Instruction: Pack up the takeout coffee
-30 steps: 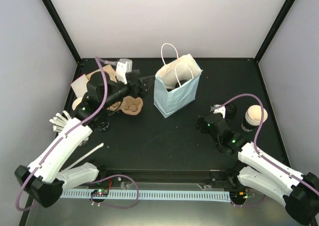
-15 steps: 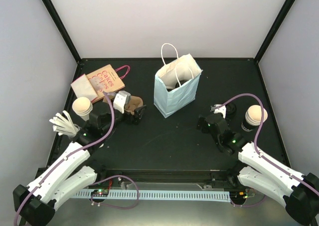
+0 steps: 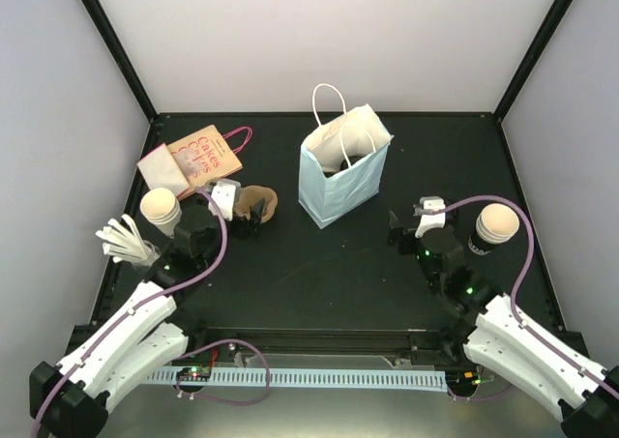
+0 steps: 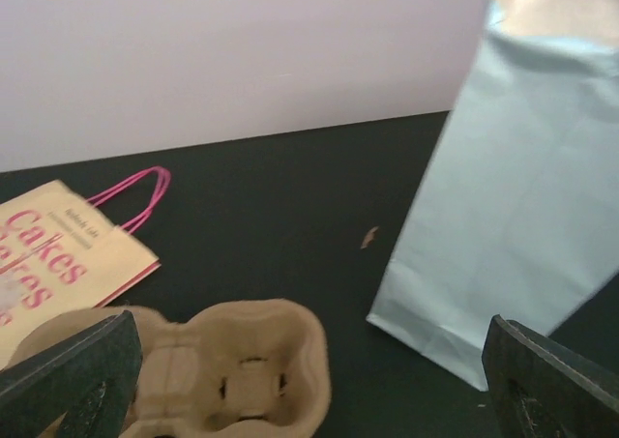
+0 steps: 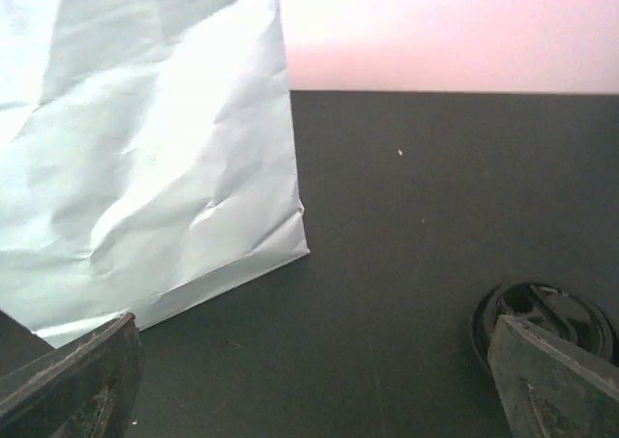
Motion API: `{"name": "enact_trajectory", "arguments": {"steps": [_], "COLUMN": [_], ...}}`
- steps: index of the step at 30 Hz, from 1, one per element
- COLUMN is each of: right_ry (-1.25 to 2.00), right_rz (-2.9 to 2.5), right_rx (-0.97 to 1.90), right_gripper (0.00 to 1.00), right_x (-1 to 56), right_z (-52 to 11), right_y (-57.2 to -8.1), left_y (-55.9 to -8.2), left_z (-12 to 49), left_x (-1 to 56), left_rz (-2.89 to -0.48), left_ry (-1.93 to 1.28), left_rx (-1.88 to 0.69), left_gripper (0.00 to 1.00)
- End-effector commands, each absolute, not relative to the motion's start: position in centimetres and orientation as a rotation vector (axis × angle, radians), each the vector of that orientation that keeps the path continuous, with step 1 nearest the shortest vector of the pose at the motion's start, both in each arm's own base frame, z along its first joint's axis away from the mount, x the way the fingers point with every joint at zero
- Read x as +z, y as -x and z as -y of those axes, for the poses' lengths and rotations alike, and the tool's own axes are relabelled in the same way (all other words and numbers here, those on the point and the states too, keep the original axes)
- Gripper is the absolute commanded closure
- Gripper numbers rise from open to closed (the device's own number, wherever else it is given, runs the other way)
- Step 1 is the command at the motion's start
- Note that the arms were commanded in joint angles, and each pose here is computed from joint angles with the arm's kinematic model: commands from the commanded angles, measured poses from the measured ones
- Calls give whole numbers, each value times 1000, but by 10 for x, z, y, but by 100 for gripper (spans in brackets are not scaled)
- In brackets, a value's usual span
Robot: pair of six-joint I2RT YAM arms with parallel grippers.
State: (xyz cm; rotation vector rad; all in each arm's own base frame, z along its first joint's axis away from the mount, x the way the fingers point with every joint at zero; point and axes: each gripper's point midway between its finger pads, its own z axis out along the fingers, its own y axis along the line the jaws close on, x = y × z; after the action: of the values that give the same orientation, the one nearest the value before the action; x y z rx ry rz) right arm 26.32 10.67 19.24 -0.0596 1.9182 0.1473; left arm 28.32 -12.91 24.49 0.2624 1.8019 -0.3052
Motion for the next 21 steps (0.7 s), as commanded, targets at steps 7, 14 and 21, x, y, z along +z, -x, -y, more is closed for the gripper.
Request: {"name": "enact_trajectory", "arguments": {"steps": [7, 14, 21], "right_ry": [310, 179, 93], "right_rz": [-1489, -1518, -1580], "right_rx": [82, 34, -44], "right_gripper": [1, 7, 8], "right_x": [246, 226, 197], "right_z": [-119, -75, -47], "right_y": [-260, -301, -327], "left_y": [-328, -357, -371], "left_z": [55, 37, 14], "left_x": [247, 226, 195], "left_rz": [-1670, -1676, -1698], "left_ry": [-10, -24, -18], "left_rx": [-75, 73, 178], "left_gripper": [1, 1, 1]}}
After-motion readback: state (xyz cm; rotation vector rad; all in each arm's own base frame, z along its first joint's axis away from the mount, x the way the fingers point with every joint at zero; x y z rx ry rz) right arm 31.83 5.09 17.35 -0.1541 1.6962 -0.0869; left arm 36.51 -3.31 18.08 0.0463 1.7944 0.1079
